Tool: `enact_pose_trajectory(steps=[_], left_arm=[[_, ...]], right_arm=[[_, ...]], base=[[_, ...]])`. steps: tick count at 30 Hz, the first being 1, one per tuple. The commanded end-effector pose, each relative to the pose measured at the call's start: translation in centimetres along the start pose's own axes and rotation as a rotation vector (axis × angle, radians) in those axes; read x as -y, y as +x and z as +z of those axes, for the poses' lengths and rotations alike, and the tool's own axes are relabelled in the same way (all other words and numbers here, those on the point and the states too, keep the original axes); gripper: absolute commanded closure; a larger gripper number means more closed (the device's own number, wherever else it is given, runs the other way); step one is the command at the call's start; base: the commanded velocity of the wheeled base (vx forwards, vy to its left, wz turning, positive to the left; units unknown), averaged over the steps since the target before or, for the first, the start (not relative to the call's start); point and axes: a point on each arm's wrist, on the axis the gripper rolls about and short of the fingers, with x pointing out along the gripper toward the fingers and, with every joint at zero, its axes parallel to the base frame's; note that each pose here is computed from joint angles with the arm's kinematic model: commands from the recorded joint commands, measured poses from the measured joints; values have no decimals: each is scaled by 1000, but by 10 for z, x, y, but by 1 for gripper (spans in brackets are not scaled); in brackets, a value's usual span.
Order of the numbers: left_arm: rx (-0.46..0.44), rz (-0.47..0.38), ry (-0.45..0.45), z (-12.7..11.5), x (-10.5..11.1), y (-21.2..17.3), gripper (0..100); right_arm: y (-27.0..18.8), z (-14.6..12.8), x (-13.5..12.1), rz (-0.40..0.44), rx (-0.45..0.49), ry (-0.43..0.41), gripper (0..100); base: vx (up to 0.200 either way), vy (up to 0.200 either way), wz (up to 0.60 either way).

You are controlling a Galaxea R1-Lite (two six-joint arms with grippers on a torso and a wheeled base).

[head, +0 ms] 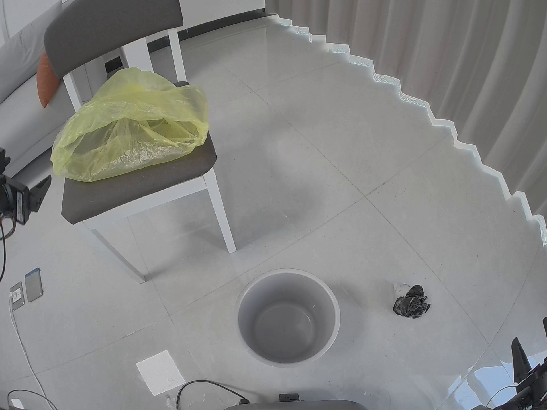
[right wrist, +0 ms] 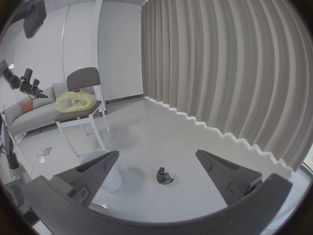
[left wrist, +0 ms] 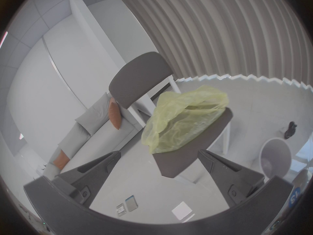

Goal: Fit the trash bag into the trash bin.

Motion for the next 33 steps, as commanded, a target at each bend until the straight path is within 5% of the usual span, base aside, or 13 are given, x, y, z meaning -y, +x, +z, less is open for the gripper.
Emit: enact_pose_trajectory(steps=[1, 33], left_arm=[[-123, 27, 31, -4, -8, 58, 0], [-213, 30, -1, -11, -22, 181, 0]], right_arm=[[0, -5, 0, -5, -3, 0, 0], [0, -5, 0, -5, -3, 2, 0]], base=[[0, 0, 0], [0, 0, 0]])
